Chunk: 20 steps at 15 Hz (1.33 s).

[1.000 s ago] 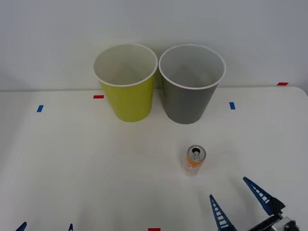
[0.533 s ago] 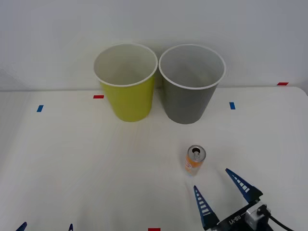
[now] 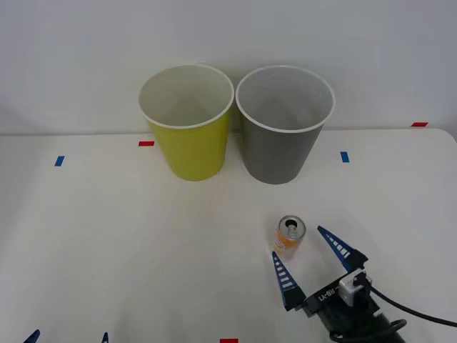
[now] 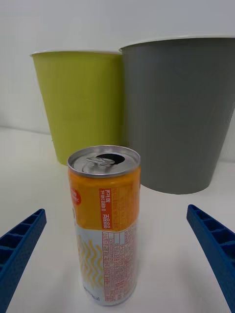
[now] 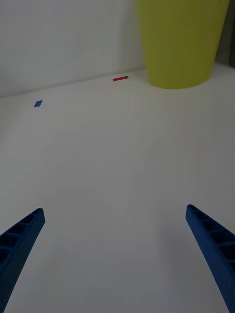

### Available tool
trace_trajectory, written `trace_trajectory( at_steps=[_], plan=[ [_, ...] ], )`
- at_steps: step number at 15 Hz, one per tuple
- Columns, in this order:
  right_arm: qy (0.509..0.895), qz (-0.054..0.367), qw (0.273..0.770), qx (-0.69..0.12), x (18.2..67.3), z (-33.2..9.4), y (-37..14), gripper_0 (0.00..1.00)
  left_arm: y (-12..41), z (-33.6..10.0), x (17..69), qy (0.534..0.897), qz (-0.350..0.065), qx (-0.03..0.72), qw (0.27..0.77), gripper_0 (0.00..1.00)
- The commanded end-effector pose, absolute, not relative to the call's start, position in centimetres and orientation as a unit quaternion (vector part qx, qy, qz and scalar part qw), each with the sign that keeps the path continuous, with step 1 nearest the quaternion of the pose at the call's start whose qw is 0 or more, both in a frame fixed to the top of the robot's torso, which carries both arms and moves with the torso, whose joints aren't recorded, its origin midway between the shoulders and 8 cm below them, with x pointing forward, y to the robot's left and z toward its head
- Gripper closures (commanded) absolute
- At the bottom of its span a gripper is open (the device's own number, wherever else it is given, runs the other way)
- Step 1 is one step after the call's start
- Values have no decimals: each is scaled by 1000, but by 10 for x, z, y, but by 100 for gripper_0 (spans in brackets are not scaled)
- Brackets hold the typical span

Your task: Put cans in the gray bin and PET bottles in the light green bin.

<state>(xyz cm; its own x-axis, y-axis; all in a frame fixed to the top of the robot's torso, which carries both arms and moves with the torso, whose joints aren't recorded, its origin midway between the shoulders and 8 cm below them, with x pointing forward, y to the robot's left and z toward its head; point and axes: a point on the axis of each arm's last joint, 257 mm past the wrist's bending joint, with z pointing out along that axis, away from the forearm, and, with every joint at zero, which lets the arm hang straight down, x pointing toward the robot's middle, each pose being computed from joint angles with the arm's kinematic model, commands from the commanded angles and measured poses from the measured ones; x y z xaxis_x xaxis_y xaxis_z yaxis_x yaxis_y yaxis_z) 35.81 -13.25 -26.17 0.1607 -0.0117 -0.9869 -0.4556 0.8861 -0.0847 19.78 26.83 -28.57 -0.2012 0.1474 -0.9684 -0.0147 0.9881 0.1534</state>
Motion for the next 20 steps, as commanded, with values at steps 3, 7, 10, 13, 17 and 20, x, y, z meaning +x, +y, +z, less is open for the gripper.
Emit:
trace_trajectory(
  at_steps=[3, 7, 10, 13, 17, 20],
  plan=[
    [636, 154, 730, -199, 379, -260, -118, 0, 268, -286, 198, 772, 64, 43, 631, 0],
    [639, 154, 727, -198, 384, -260, -118, 0, 268, -286, 198, 772, 64, 43, 631, 0],
    [642, 152, 725, -197, 386, -261, -118, 0, 268, -286, 198, 772, 64, 43, 631, 0],
    [641, 155, 726, -194, 388, -259, -116, 0, 268, -286, 198, 772, 64, 43, 631, 0],
    [642, 155, 726, -192, 390, -258, -113, 10, 268, -286, 198, 772, 64, 43, 631, 0],
    [644, 156, 725, -189, 390, -259, -116, 93, 268, -286, 198, 772, 64, 43, 631, 0]
  ],
)
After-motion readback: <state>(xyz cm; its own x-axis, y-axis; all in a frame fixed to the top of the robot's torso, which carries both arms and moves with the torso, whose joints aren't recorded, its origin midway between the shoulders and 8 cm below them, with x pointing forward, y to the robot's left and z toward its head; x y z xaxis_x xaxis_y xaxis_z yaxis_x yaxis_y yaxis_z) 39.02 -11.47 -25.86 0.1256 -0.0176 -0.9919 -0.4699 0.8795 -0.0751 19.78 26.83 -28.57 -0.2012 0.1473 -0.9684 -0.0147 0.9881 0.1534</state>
